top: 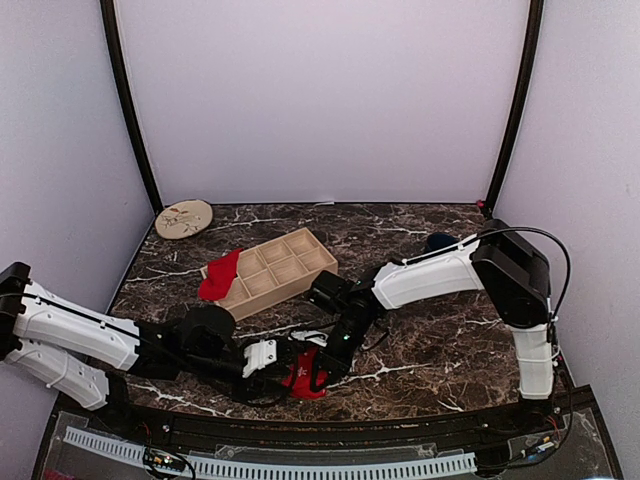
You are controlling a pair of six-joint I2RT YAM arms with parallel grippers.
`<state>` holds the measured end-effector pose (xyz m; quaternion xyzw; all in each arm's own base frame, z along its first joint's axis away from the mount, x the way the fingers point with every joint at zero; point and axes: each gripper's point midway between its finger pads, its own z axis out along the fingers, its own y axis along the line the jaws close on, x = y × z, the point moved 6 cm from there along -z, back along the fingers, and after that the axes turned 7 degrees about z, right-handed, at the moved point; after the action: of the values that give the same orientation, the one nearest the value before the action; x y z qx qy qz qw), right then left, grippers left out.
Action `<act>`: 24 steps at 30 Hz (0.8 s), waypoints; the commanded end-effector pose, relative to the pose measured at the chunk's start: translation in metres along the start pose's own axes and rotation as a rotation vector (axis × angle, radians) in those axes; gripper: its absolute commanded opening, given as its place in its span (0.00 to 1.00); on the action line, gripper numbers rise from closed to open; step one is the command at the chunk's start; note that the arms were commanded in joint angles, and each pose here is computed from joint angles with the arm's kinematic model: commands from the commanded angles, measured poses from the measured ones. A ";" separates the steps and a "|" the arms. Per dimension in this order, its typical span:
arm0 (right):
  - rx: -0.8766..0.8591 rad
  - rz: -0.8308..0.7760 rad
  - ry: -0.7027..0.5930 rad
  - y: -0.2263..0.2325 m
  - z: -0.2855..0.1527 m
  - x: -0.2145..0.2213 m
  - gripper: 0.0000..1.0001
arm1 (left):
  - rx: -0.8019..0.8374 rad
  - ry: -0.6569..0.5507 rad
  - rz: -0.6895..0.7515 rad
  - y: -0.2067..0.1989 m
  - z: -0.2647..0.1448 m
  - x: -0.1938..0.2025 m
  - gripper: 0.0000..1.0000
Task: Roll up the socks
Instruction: Roll the sock at the center of the board.
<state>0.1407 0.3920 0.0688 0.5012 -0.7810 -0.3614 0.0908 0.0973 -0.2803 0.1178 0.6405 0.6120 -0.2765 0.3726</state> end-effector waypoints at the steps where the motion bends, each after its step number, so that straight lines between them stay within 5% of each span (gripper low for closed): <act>1: 0.031 0.027 0.022 -0.013 0.007 0.003 0.00 | 0.046 0.015 0.053 -0.003 0.008 -0.003 0.39; 24: 0.006 0.041 0.034 -0.013 0.007 0.001 0.00 | -0.003 0.125 0.122 0.008 0.036 0.018 0.40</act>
<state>0.1416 0.3934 0.0679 0.4947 -0.7803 -0.3678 0.1055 0.1049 -0.2902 0.0765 0.6913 0.6056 -0.2186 0.3280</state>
